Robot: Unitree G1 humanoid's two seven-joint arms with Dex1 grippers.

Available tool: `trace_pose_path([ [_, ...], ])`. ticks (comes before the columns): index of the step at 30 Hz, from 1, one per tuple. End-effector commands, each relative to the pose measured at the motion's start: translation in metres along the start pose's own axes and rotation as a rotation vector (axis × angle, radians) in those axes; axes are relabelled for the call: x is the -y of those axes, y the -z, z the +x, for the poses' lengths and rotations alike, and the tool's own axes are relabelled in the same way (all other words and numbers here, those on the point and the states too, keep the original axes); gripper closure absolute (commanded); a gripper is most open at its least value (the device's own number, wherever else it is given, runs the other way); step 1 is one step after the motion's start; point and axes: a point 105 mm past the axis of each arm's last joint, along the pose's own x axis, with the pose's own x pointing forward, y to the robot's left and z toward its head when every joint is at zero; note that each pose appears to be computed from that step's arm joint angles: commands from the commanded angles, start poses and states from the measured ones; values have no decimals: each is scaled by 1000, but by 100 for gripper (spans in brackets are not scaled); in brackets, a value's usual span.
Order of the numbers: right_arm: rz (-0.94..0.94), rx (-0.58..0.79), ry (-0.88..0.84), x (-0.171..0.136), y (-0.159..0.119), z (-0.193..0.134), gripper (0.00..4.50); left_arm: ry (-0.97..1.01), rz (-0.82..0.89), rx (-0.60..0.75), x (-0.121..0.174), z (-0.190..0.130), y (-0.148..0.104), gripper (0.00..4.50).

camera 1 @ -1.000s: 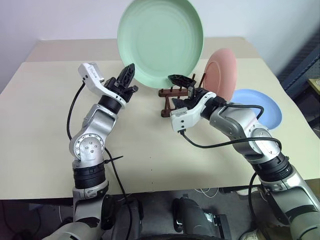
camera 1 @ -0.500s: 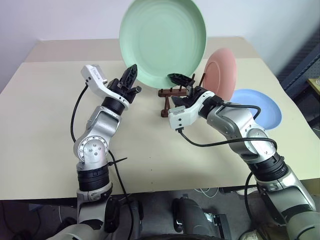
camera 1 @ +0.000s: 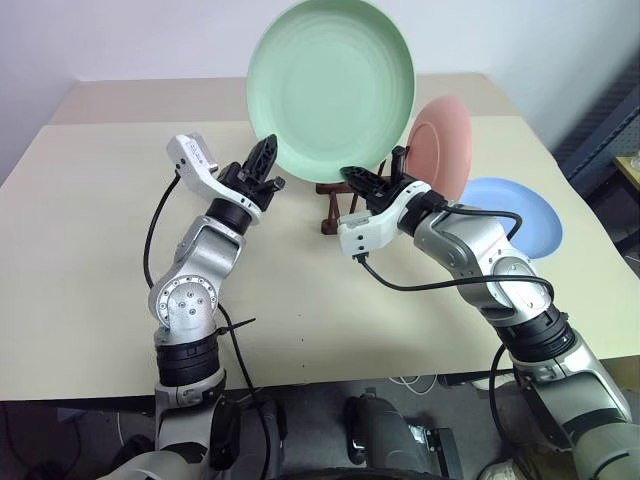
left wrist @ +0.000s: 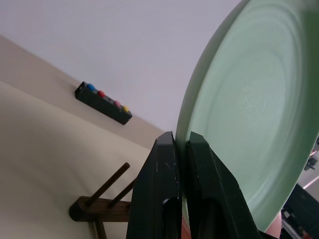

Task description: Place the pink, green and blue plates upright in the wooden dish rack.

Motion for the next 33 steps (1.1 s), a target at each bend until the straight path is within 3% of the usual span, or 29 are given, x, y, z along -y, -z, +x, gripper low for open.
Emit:
trace_pose_path([
  [1,-11,-36,67,17,9,-4,450,42,36,32,10,0,-10,304],
  [7,-16,-46,70,18,12,-4,450,66,27,45,9,-2,-17,9],
  [12,-20,-66,88,21,19,-6,450,125,44,21,8,-10,-23,9],
  [19,88,-86,210,49,35,-10,450,281,178,-73,-3,-27,-49,9],
  [21,323,15,284,62,28,-10,450,336,250,-153,-10,-35,-56,9],
  [23,443,99,310,73,21,-11,450,387,351,-228,-12,-41,-56,9],
  [25,432,134,318,81,18,-13,450,439,438,-274,-11,-47,-56,9],
  [28,599,233,365,98,13,-17,450,494,487,-323,-11,-53,-54,9],
  [33,1043,472,366,123,13,-30,450,540,549,-373,-13,-58,-50,9],
])
